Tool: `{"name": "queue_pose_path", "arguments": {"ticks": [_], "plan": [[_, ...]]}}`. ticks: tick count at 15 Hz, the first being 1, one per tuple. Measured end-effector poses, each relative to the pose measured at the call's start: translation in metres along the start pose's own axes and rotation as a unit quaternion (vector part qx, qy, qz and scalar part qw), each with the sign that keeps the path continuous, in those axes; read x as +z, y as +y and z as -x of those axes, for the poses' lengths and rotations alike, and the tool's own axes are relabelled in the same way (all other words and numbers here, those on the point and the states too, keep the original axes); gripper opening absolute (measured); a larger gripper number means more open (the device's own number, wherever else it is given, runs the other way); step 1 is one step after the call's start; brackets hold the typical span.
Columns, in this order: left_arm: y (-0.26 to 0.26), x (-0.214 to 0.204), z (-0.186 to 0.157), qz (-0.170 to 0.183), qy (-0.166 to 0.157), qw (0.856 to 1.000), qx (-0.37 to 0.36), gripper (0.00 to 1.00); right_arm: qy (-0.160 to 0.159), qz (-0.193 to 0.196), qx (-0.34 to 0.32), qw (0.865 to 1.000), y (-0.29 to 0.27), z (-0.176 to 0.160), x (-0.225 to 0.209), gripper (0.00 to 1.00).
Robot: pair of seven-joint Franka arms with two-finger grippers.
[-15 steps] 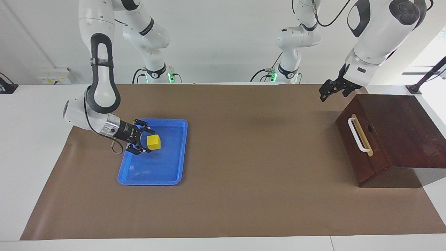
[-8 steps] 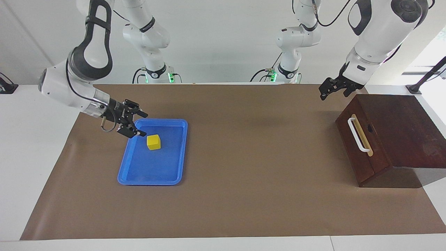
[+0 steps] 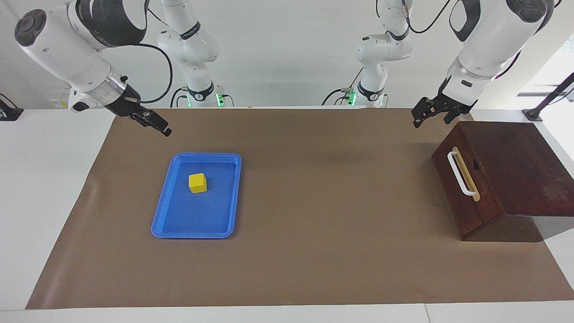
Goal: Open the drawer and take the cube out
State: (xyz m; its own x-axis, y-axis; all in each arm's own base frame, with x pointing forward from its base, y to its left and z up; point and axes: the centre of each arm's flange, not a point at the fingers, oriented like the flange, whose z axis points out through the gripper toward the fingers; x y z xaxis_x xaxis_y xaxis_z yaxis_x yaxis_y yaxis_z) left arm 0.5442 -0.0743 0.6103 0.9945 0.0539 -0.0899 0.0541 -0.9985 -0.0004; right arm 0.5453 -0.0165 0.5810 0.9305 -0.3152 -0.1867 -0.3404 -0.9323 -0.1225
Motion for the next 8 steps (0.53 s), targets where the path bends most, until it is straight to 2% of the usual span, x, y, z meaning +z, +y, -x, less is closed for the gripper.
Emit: {"name": "queue_pose_path", "arguments": {"ticks": [2,4,5,8], "plan": [[-0.001,0.001,-0.001,0.0,-0.002,1.0,-0.001,1.0,0.025,0.038,-0.115,0.992,0.0,0.005,-0.015,1.0],[-0.001,0.002,-0.001,0.0,-0.003,1.0,-0.001,1.0,0.052,0.064,-0.204,0.975,-0.002,0.005,-0.03,1.0],[-0.002,0.002,-0.001,0.0,-0.003,1.0,-0.001,1.0,0.053,0.067,-0.223,0.971,-0.004,0.006,-0.032,1.0],[-0.006,0.003,-0.002,0.0,-0.003,1.0,-0.005,1.0,0.025,0.075,-0.239,0.968,-0.003,0.01,-0.026,1.0]]}}
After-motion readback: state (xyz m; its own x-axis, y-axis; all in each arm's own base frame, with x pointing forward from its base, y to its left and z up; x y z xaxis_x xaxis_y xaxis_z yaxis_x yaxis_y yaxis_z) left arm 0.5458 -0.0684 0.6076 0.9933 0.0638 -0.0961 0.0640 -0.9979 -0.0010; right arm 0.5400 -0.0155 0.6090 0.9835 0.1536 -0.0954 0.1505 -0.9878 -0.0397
